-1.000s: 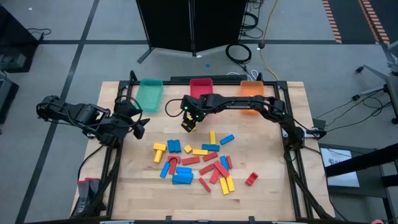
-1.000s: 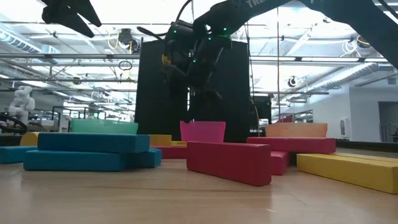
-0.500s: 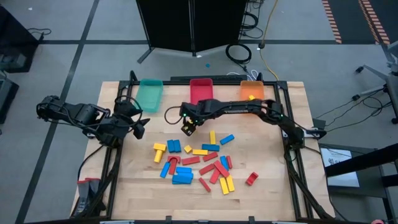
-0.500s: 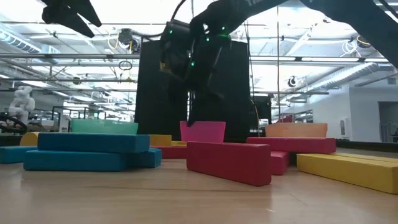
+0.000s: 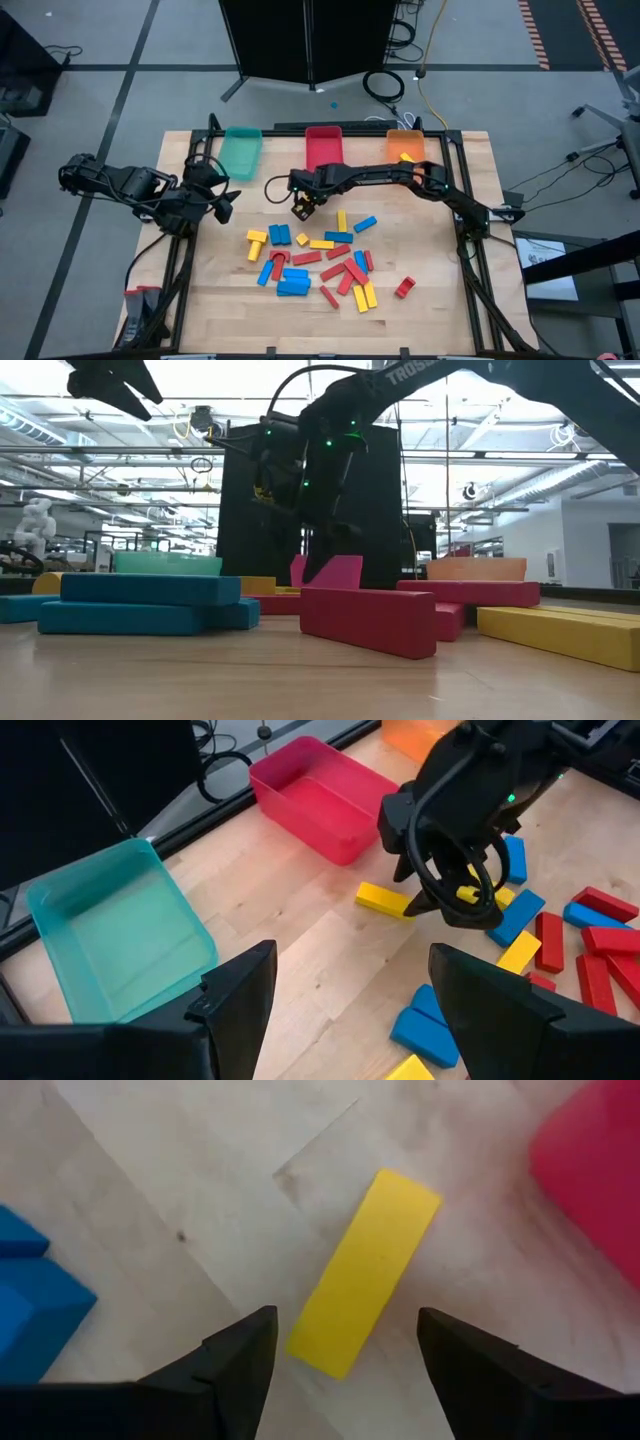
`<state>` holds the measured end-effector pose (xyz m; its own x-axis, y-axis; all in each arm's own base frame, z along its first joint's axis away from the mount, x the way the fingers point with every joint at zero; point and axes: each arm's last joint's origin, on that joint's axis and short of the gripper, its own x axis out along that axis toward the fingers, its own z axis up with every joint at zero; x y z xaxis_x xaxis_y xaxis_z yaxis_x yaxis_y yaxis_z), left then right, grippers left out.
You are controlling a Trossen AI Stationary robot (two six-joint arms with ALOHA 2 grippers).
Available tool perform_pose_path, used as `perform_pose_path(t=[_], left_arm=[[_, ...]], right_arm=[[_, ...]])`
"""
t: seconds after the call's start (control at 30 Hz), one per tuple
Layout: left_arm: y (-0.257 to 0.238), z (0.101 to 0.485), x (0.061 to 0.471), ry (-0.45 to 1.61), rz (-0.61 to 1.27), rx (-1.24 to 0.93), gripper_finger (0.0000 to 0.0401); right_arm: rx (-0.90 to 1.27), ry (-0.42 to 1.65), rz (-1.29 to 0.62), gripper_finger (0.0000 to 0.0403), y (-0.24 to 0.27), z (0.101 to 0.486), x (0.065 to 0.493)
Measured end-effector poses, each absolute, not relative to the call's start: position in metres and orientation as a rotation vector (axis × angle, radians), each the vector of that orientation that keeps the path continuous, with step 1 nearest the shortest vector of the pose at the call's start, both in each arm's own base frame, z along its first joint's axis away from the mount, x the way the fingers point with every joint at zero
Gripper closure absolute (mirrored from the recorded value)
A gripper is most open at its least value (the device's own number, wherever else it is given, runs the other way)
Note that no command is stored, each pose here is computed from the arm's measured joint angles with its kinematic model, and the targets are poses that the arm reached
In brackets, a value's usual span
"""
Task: Sort blocks
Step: Put the yellow block into the orange bin
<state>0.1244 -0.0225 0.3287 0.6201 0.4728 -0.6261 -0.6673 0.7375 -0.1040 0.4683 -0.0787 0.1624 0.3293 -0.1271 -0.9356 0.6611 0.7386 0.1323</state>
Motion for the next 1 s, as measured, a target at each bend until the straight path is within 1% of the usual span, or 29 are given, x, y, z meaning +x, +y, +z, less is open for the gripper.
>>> perform_pose_path(t=[0.17,0.33,0.43,0.5,0.6,0.63,0.87,1.0], left_arm=[[-0.022,0.329,0.124,0.611,0.670,-0.345,0.0134],[-0.022,0.329,0.124,0.613,0.671,-0.343,0.0134],[-0.022,0.329,0.124,0.614,0.671,-0.343,0.0134],[-0.022,0.329,0.124,0.614,0.671,-0.343,0.0134],[-0.022,0.329,0.124,0.614,0.671,-0.343,0.0134],[-0.022,0.329,0.124,0.614,0.671,-0.343,0.0134],[-0.022,0.329,0.124,0.614,0.671,-0.343,0.0134],[-0.022,0.328,0.124,0.614,0.671,-0.342,0.0134]], right_arm=[[0.538,1.140,-0.541,0.0186,-0.074,0.148,0.473],[0.566,1.166,-0.504,0.0188,-0.071,0.133,0.476],[0.570,1.182,-0.529,0.0199,-0.070,0.130,0.475],[0.570,1.189,-0.539,0.0228,-0.070,0.130,0.474],[0.568,1.195,-0.526,0.0302,-0.072,0.133,0.473],[0.565,1.200,-0.519,0.0314,-0.073,0.134,0.473],[0.537,1.249,-0.483,0.0315,-0.072,0.144,0.474],[0.491,1.265,-0.436,0.0315,-0.065,0.163,0.479]])
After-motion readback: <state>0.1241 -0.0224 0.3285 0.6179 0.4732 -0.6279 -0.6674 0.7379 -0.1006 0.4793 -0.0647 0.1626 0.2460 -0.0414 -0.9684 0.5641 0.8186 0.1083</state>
